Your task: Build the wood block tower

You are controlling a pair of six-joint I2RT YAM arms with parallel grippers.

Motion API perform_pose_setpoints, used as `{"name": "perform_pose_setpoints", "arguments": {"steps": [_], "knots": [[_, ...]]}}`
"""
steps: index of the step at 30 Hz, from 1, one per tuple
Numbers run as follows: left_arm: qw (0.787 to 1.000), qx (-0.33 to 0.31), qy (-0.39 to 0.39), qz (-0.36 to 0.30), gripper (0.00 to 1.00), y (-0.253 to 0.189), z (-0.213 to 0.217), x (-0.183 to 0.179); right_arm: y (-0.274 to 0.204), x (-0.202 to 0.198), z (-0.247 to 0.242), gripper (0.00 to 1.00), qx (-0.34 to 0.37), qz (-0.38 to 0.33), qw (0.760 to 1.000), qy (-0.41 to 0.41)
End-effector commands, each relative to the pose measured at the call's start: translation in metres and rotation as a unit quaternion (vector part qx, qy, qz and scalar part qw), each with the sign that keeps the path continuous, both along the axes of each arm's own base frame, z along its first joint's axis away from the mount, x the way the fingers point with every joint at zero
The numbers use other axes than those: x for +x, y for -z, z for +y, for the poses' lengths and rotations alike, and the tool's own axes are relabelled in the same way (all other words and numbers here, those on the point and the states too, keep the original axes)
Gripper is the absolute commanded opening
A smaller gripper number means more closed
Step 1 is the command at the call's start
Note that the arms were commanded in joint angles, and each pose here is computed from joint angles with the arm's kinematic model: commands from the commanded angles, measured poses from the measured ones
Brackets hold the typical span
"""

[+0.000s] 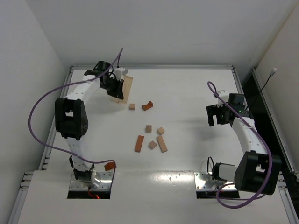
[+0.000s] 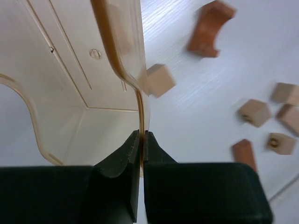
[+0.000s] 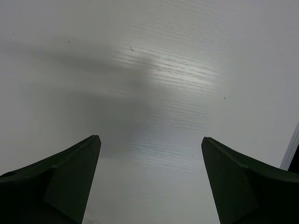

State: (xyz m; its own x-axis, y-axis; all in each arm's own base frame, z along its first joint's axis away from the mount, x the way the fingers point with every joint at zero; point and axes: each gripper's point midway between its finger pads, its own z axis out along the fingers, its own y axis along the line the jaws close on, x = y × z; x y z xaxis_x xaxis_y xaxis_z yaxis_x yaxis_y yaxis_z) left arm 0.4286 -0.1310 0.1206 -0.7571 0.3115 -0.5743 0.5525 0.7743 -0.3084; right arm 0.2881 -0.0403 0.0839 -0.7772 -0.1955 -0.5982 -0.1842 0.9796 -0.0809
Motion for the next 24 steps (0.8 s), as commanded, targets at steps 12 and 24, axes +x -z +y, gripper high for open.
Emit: {"name": "perform_pose_setpoints", "arguments": {"steps": [12, 24], "knots": [[0.946, 0.306, 0.063, -0.085, 0.0, 0.022, 0.022, 0.03, -0.018, 0.019, -0.003, 0.86, -0.009, -0.037, 0.999, -0.003], [0.931, 0.314, 0.178, -0.062, 0.0, 0.066, -0.047, 0.028, -0.018, 0.018, -0.006, 0.86, -0.013, -0.037, 0.999, -0.002]]}}
